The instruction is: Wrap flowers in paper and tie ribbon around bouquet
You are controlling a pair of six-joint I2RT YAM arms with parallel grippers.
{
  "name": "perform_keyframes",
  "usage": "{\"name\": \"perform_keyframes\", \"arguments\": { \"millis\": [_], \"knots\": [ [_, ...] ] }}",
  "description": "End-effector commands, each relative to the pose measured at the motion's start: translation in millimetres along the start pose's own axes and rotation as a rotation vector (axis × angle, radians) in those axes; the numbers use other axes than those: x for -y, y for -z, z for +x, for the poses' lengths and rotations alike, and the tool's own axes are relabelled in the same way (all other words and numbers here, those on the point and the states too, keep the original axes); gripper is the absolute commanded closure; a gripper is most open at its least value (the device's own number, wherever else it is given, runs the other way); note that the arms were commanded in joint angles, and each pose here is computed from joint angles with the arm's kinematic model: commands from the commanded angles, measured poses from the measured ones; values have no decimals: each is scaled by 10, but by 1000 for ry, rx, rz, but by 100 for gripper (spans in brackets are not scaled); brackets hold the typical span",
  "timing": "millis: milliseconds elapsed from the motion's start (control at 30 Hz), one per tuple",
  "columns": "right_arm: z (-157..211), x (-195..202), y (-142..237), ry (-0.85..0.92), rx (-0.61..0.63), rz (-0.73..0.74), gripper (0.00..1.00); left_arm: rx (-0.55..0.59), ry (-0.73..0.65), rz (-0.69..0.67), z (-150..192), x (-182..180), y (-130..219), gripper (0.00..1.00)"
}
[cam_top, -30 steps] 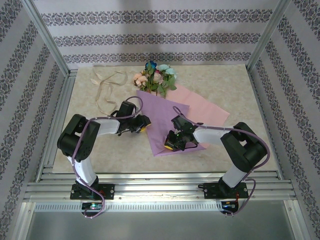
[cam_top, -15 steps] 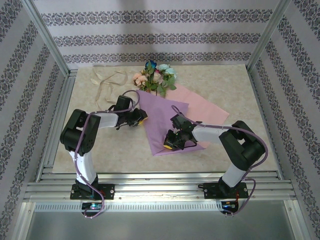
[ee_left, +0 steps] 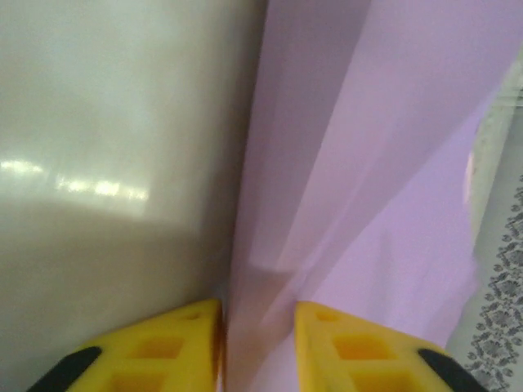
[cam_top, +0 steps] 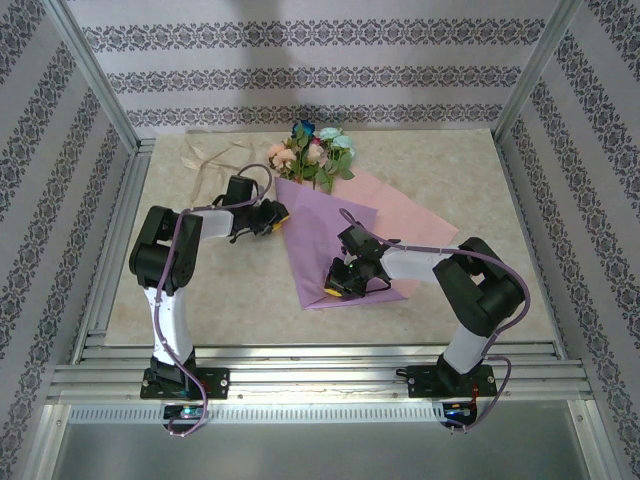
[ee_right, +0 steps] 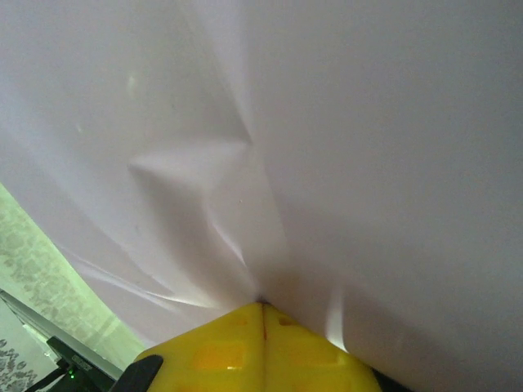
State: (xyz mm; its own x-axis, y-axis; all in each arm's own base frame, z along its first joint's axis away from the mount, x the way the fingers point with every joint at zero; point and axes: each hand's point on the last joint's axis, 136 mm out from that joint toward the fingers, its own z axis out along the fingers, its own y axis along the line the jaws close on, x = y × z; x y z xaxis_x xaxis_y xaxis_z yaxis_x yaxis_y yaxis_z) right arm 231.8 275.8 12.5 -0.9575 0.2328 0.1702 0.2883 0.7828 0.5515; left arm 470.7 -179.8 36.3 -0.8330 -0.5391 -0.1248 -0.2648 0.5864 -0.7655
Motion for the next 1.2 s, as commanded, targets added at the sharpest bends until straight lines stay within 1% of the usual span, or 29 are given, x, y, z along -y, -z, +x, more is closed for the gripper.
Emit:
{"name": "perform_keyframes", "arguments": {
  "millis": [0,67,100,233,267,400,433,467,500,533,567,667,700,767,800,900,933,967,1000,1067,1100,1133,1167],
  "knots": [
    [208,626,-157,-81,-85,208,100,54,4,-22,-256,-116,-62,67],
    [202,615,-157,-79,-89,207,100,52,6,-17,-310,-108,-116,68],
    [202,611,-157,-79,-90,207,100,53,8,-11,-344,-100,-138,73],
    [199,611,-153,-78,-99,208,100,75,29,4,-482,-117,-178,98],
    [198,612,-150,-79,-101,208,100,85,30,8,-524,-106,-162,100],
    [195,612,-143,-77,-110,207,100,120,28,13,-657,-84,-112,100],
    [193,611,-139,-77,-110,205,100,126,27,16,-688,-78,-107,95],
    [197,614,-140,-76,-113,204,100,127,31,18,-710,-90,-117,84],
    [198,609,-142,-76,-116,202,100,127,35,24,-736,-90,-131,77],
    [199,610,-146,-76,-120,201,100,124,40,27,-752,-92,-153,74],
    [201,607,-146,-75,-121,199,100,126,43,29,-777,-98,-165,73],
    [196,599,-144,-73,-122,196,100,125,47,33,-830,-99,-219,75],
    [193,602,-143,-76,-123,195,100,126,47,37,-849,-83,-238,79],
    [195,587,-144,-73,-126,191,100,128,49,41,-893,-76,-261,97],
    [194,584,-140,-72,-128,190,100,134,48,37,-914,-76,-261,100],
    [189,575,-141,-70,-130,188,100,155,47,46,-1009,-45,-229,100],
    [191,573,-140,-69,-132,188,100,157,49,48,-1030,-40,-233,91],
    [188,571,-142,-69,-132,187,100,158,51,49,-1059,-31,-229,80],
    [191,572,-143,-70,-133,187,100,156,50,48,-1070,-29,-238,76],
    [191,571,-146,-69,-135,186,100,152,46,47,-1108,-18,-258,73],
    [190,569,-146,-70,-135,186,100,148,44,47,-1122,-17,-271,73],
    [185,568,-144,-70,-134,185,100,140,43,49,-1134,-23,-291,80],
    [185,571,-145,-72,-134,186,100,135,43,50,-1147,-29,-307,93]
  ]
}}
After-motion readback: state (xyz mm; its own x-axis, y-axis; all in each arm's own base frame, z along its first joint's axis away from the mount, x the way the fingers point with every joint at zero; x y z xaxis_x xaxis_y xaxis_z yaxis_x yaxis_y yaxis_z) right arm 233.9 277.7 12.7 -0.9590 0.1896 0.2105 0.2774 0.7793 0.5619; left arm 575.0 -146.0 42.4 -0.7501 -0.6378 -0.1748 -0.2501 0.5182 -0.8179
